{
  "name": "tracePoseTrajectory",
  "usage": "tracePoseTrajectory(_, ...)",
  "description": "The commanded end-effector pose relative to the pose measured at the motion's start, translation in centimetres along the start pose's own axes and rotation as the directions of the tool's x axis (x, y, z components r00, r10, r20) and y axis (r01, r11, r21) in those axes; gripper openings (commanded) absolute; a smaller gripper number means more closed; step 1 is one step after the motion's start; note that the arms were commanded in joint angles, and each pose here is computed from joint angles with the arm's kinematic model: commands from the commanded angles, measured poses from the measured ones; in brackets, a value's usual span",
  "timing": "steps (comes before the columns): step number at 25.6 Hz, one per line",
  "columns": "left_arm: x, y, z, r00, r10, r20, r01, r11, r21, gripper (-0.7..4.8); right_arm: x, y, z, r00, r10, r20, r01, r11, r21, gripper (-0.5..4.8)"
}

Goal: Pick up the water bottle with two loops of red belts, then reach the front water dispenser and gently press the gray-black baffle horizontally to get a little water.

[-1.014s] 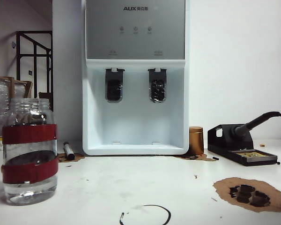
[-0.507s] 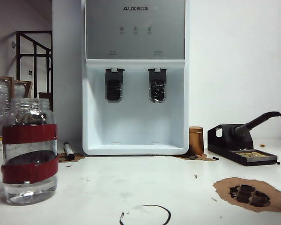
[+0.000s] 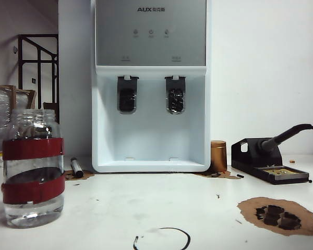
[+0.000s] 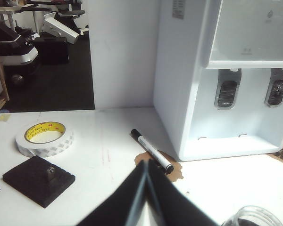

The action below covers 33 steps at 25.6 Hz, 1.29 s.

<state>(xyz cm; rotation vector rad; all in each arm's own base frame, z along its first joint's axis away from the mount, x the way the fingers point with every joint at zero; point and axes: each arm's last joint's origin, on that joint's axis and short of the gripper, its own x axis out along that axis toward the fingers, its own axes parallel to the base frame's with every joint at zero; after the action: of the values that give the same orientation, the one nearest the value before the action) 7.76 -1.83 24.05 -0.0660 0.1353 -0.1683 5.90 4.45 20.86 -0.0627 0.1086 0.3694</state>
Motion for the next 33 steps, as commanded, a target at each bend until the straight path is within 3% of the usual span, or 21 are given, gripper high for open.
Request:
tracePoseTrajectory(1,-0.1,0.0,0.2,1.000,-0.003,0.013,0.003,1.000,-0.002,-0.04,0.0,0.0,0.2,1.000,-0.002,0.012,0.002,1.000,0.002,-0.01)
tracePoseTrajectory(17,-0.1,0.0,0.2,1.000,-0.003,0.013,0.003,1.000,-0.002,-0.04,0.0,-0.1,0.2,1.000,-0.015,0.011,0.015,1.000,0.003,-0.01)
tracePoseTrajectory(25,-0.1,0.0,0.2,1.000,-0.003,0.012,0.003,1.000,-0.002,-0.04,0.2,-1.0,0.2,0.991,-0.130,0.006,0.130,0.991,0.017,-0.01)
tracePoseTrajectory(27,-0.1,0.0,0.2,1.000,-0.003,0.012,0.003,1.000,-0.002,-0.04,0.2,-1.5,0.1,0.980,-0.201,-0.007,0.201,0.979,0.020,-0.01)
tracePoseTrajectory(30,-0.1,0.0,0.2,1.000,-0.003,0.009,0.003,1.000,-0.002,-0.04,0.2,-2.5,-0.6,0.941,-0.328,-0.076,0.330,0.944,0.005,-0.01)
tracePoseTrajectory(33,-0.1,0.0,0.2,1.000,-0.002,0.009,0.002,1.000,-0.002,-0.04,0.0,-2.8,-1.8,0.910,-0.369,-0.190,0.368,0.929,-0.043,-0.01)
